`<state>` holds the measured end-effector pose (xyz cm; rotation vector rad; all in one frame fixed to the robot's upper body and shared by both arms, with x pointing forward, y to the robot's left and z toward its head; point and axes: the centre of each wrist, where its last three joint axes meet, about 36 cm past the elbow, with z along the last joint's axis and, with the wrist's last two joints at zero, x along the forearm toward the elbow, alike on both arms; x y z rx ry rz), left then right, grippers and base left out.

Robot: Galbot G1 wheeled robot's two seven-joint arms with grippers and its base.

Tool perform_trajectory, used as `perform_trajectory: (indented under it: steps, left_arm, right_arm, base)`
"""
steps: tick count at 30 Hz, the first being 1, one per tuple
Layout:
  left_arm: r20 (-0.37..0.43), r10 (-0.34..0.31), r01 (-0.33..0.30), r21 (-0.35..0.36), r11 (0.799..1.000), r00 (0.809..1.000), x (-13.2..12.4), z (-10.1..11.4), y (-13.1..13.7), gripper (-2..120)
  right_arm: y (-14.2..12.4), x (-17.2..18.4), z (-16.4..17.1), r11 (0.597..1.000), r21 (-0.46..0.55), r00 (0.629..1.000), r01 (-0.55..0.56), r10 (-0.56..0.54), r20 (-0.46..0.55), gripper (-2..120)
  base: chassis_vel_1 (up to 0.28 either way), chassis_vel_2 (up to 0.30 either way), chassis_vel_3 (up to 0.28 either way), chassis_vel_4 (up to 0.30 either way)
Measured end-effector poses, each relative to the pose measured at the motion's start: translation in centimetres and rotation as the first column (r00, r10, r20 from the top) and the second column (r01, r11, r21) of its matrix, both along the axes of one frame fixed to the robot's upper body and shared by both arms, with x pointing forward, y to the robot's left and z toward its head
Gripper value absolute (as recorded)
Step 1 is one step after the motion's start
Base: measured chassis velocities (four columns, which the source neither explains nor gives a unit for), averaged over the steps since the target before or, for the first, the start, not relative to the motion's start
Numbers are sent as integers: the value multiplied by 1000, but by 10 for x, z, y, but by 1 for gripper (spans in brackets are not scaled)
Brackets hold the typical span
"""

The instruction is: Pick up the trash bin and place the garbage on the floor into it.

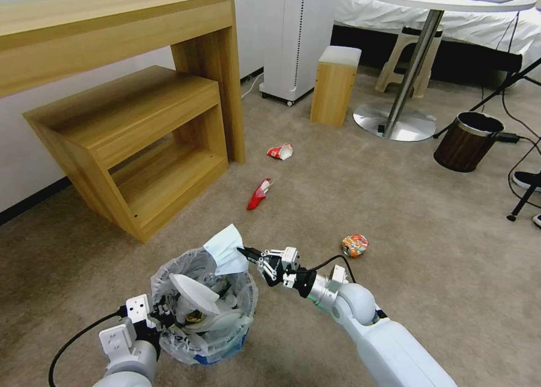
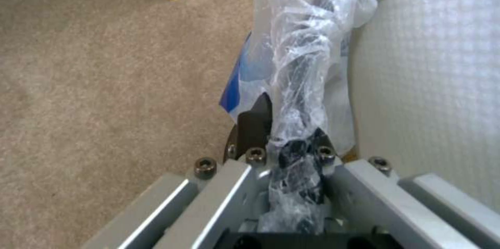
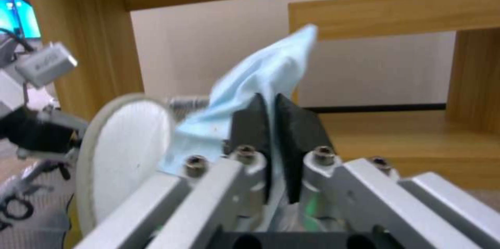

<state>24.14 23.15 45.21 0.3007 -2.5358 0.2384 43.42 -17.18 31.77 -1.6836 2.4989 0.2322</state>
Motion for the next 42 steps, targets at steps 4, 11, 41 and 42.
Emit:
perform_trajectory:
  steps: [4, 11, 41, 42]
  left_arm:
    - [9, -11, 11, -4, 1000, 1000, -1, 4, -4, 1]
    - [19, -8, 8, 5, 1000, 1000, -3, 7, -2, 1]
    - [53, 48, -48, 9, 999, 997, 8, 1, 18, 1]
    - [53, 48, -48, 9, 999, 997, 8, 1, 18, 1]
  right_arm:
    - [1, -4, -4, 1000, -21, 1000, -20, 20, -4, 28]
    - [-3, -6, 2, 999, -30, 1000, -25, 26, 14, 52]
    - [-116, -95, 14, 673, -101, 678, 733, -735, 23, 100]
    - [-116, -95, 14, 673, -101, 678, 733, -735, 23, 100]
  base:
    - [0, 0, 0, 0]
    - [0, 0, 0, 0]
    - [0, 0, 0, 0]
    - [0, 0, 0, 0]
